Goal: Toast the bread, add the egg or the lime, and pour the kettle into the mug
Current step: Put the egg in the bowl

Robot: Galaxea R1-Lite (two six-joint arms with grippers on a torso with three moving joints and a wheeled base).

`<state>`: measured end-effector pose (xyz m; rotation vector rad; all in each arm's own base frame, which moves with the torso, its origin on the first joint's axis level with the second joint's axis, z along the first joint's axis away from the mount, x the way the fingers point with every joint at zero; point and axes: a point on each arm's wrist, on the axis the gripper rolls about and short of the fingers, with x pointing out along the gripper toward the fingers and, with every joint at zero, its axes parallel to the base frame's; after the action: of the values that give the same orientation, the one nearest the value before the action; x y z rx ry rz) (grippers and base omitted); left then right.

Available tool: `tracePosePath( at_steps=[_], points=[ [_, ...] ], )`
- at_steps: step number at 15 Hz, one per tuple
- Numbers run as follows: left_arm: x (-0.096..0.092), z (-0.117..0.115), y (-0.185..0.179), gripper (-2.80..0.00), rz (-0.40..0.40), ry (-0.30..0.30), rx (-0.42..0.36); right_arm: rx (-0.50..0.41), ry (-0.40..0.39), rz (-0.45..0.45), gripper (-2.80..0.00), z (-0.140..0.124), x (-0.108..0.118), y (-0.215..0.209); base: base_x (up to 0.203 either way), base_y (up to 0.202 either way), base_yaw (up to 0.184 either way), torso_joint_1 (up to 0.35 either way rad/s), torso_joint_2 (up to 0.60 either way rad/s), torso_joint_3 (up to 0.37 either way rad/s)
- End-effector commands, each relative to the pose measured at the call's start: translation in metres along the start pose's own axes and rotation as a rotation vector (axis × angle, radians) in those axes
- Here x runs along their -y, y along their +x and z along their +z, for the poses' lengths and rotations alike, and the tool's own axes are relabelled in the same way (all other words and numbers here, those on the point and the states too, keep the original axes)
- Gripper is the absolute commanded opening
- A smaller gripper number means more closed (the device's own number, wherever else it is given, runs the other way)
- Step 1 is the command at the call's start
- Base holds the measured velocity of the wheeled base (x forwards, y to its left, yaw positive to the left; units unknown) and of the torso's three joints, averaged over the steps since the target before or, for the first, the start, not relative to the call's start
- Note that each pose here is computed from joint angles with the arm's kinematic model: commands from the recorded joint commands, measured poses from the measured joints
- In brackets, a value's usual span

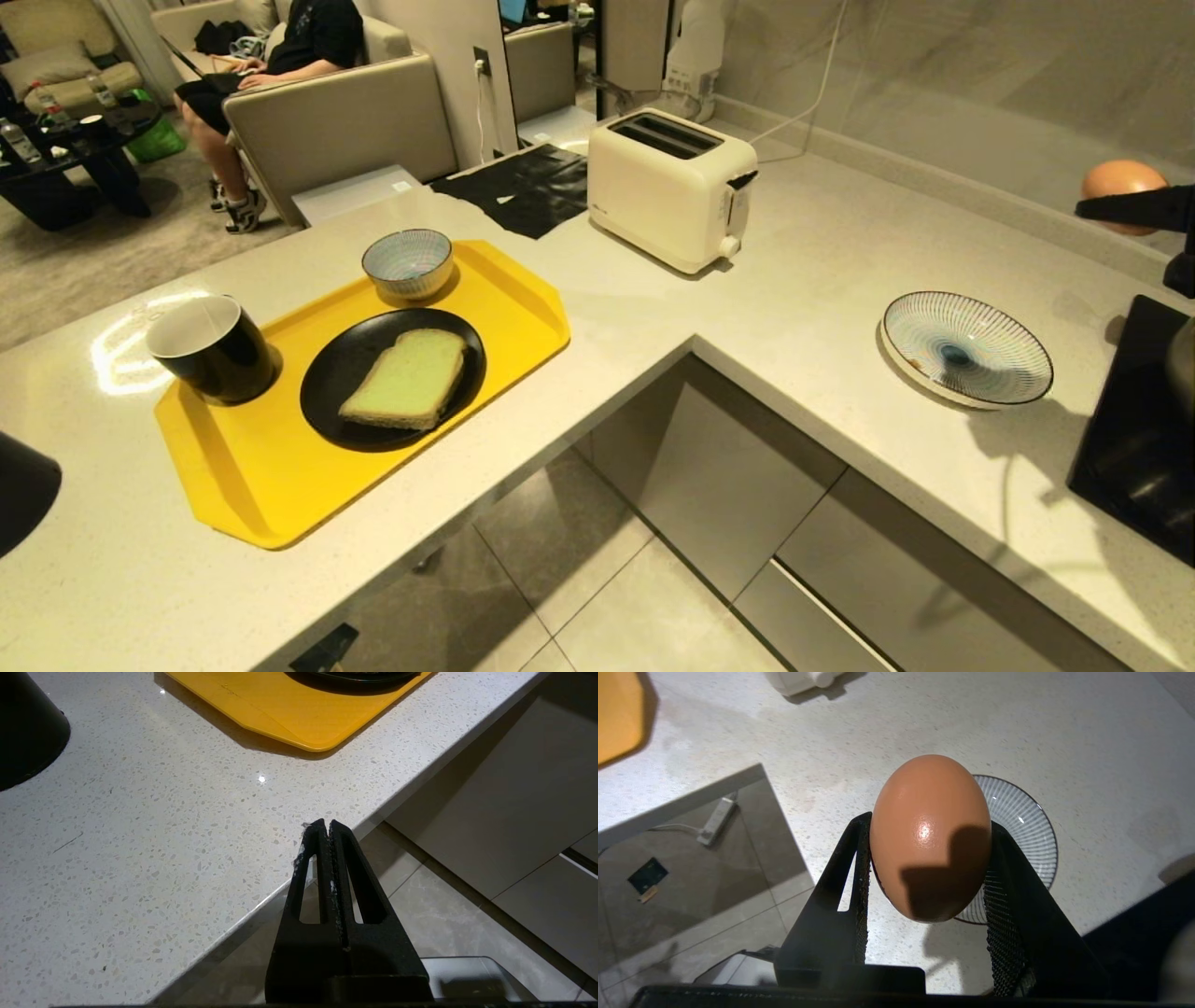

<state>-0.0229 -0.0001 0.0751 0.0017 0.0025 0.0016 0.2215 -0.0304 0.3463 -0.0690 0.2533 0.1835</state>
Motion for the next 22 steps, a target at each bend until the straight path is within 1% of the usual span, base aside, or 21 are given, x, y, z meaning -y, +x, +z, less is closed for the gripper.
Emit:
tracePosePath(
  at_steps=[1,6,12,14,16,18,20,22],
  points=[
    [0.0,0.0,0.0,-2.8,0.001,0.0,-0.001,-0.022,0.0,-0.029,-2.8,-0.004,0.001,0.004,0.0,0.0,0.0,0.0,0.0,0.0],
    [0.0,0.0,0.0,-2.8,0.001,0.0,-0.002,-0.077,0.008,-0.06,-2.8,-0.016,0.001,0.012,0.0,0.0,0.0,0.0,0.0,0.0],
    [0.0,0.0,0.0,-2.8,0.0,0.0,-0.002,-0.112,0.01,-0.049,-2.8,-0.025,0.001,0.019,0.0,0.0,0.0,0.0,0.0,0.0],
    [0.0,0.0,0.0,-2.8,0.001,0.0,-0.002,-0.134,-0.025,-0.036,-2.8,-0.03,0.0,0.024,0.0,0.0,0.0,0.0,0.0,0.0],
    [0.0,0.0,0.0,-2.8,0.001,0.0,-0.001,-0.131,-0.054,-0.016,-2.8,-0.029,-0.004,0.025,0.0,0.0,0.0,0.0,0.0,0.0],
    [0.0,0.0,0.0,-2.8,0.001,0.0,-0.001,-0.131,-0.066,-0.014,-2.8,-0.027,-0.003,0.029,0.0,0.0,0.0,0.0,0.0,0.0],
    [0.0,0.0,0.0,-2.8,0.001,0.0,-0.002,-0.16,-0.06,-0.056,-2.8,-0.024,-0.007,0.029,0.0,0.0,0.0,0.0,0.0,0.0],
    [0.0,0.0,0.0,-2.8,0.001,0.0,-0.001,-0.215,-0.074,-0.165,-2.8,-0.021,-0.01,0.03,0.0,0.0,0.0,0.0,0.0,0.0]
  ],
)
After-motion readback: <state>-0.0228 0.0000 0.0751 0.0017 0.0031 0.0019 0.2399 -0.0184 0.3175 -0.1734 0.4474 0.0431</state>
